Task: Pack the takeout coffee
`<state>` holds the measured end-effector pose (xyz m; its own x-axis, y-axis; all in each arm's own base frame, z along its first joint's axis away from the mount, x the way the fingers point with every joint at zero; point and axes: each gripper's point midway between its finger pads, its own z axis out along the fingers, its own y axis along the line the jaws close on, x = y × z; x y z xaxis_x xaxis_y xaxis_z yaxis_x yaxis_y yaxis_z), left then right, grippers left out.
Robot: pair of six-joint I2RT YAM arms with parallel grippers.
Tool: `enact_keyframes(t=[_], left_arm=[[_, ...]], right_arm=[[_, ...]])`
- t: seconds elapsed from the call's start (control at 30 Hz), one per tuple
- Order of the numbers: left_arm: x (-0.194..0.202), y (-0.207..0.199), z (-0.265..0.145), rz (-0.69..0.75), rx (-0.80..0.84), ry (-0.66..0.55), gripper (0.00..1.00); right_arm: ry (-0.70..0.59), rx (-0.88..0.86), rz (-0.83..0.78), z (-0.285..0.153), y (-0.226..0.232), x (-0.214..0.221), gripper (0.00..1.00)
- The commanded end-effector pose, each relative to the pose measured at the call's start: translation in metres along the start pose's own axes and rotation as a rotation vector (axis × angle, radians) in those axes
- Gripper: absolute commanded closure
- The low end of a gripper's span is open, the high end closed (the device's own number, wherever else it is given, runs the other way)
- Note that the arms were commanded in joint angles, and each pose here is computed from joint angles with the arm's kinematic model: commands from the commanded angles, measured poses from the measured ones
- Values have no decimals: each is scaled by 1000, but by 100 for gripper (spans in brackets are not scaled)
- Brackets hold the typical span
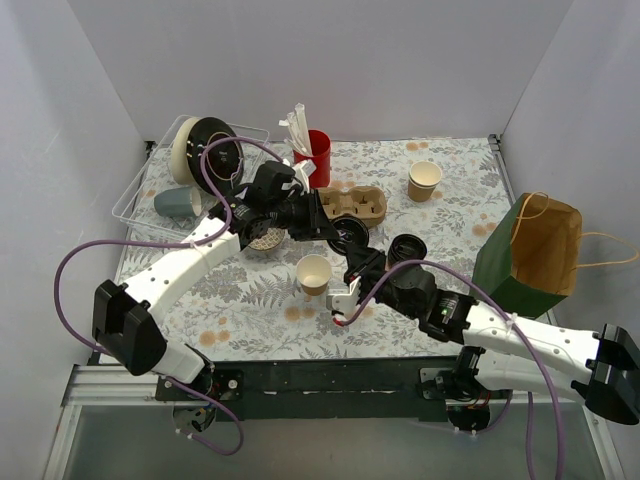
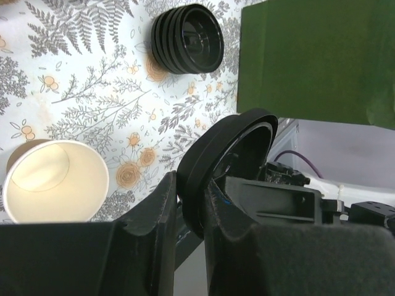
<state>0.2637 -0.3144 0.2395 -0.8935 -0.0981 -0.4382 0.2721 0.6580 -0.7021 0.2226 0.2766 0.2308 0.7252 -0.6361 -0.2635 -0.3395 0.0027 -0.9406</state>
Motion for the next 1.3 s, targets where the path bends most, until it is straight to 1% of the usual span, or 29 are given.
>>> enact_keyframes(t=[0.0,0.07,0.1,0.13,0.17,0.2,0.23,0.3,0.33,0.37,0.47,0.5,0.53,0.57,0.6,0.63,0.67,0.7,0.73,0.77,0.8,0.83,0.9,0.93,1.0,1.03,1.07,1.17,1.27], left_arm=[[1,-17,-17,9,54,-12,85],[-5,-19,-20,12,53,-35,79],[-9,-22,-22,12,57,-48,75],[-17,-20,-24,10,41,-78,58],[-26,-27,-29,20,51,-107,52],[-33,-30,-33,38,56,-129,48],[-44,-31,-38,46,51,-158,42],[-69,-40,-51,85,33,-239,36],[-81,-35,-55,110,11,-273,34],[-92,-30,-60,121,-22,-314,32],[-115,-17,-80,176,-75,-423,31],[-117,-3,-79,174,-102,-444,31],[-123,8,-98,165,-118,-498,31],[-123,18,-103,160,-128,-517,31],[-113,34,-98,147,-115,-496,31],[-118,51,-110,121,-124,-524,31],[-115,51,-124,121,-99,-549,31],[-107,51,-124,127,-46,-524,31],[-97,71,-123,98,-56,-504,31],[-89,68,-127,116,-25,-503,31],[-79,69,-127,114,3,-479,31],[-61,81,-118,97,11,-437,31],[-47,78,-125,128,57,-441,31],[-29,83,-117,121,88,-394,31],[-17,76,-120,152,142,-392,31],[-7,68,-119,169,200,-360,31],[2,67,-116,191,245,-348,31],[17,56,-119,233,341,-340,30],[20,53,-120,289,368,-351,27]], right_arm=[[7,124,80,-5,-23,-1,83],[-45,124,151,-6,-24,-11,91],[-78,126,239,-8,-25,-17,93],[-97,112,280,-10,-25,-22,97],[-131,103,331,-11,-26,-29,98],[-152,93,471,-13,-24,-34,98],[-182,90,536,-15,-31,-42,97],[-218,26,657,-18,-24,-53,97],[-231,0,810,-19,-21,-60,97],[-246,-16,885,-20,-24,-67,97],[-342,-148,1142,-25,-23,-102,98],[-382,-153,1217,-27,-29,-110,99],[-418,-165,1277,-29,-31,-117,99],[-470,-219,1382,-34,-28,-129,99],[-544,-213,1416,-37,-34,-135,99],[-567,-226,1455,-37,-35,-137,99],[-600,-284,1529,-41,-35,-145,99],[-605,-314,1567,-38,-33,-147,99],[-648,-300,1609,-37,-46,-142,99],[-673,-418,1693,-40,-40,-150,99],[-666,-432,1763,-36,-37,-136,99],[-811,-476,1732,-50,-54,-146,99],[-821,-540,1842,-45,-54,-133,99],[-853,-563,1839,-48,-56,-131,99],[-849,-598,1938,-42,-55,-118,99],[-914,-626,1895,-50,-60,-122,99],[-903,-649,1918,-43,-55,-117,99],[-962,-706,1946,-44,-62,-112,99],[-987,-743,1976,-41,-65,-108,99]])
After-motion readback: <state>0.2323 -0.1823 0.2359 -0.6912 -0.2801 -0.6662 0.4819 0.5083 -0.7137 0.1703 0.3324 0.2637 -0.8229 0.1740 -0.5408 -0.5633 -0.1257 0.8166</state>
